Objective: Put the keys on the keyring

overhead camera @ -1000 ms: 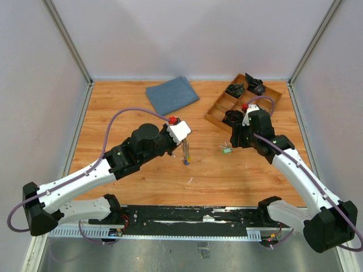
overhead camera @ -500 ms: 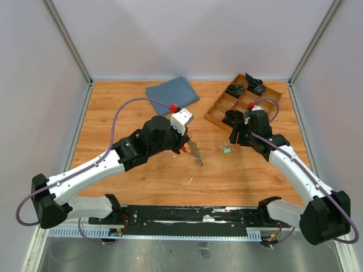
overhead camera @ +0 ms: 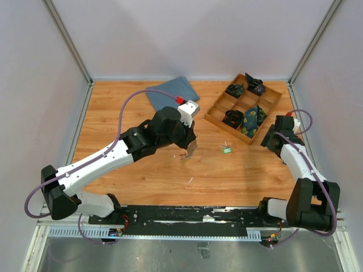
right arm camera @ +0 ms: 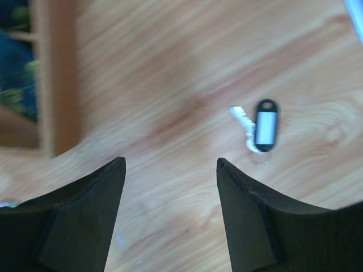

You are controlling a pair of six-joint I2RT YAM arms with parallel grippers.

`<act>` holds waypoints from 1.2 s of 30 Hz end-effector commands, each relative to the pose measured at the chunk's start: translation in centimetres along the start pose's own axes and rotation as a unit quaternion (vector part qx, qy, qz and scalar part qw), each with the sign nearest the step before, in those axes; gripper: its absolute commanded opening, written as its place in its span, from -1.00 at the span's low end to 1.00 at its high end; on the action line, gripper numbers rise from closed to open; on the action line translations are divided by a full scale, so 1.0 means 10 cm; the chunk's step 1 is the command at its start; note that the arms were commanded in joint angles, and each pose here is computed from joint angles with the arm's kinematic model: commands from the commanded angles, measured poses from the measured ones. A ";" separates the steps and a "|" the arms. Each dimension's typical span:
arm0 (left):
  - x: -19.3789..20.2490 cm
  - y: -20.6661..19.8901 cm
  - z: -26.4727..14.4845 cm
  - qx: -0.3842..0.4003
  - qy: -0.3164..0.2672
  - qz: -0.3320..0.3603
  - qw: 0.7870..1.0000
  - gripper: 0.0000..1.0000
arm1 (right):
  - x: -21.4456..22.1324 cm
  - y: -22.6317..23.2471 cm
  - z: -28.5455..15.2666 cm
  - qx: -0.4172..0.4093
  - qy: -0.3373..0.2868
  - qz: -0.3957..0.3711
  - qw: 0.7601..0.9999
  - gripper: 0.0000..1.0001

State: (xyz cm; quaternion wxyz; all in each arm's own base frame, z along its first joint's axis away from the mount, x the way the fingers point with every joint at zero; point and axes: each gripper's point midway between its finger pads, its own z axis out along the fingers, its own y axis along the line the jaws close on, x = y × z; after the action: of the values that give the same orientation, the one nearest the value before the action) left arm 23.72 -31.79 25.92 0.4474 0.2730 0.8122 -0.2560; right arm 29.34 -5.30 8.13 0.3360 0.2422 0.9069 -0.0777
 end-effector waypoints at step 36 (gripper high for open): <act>-0.07 -0.38 0.20 0.041 0.034 0.026 0.998 -0.99 | 0.56 -1.08 0.37 0.142 0.064 0.082 0.984 -0.24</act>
State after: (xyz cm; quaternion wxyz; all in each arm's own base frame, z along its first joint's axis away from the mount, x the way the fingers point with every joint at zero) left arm 22.58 -35.12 24.51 0.3999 0.3165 0.8229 -0.2502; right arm 22.69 -13.34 2.01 0.2491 0.3634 0.8832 -0.1604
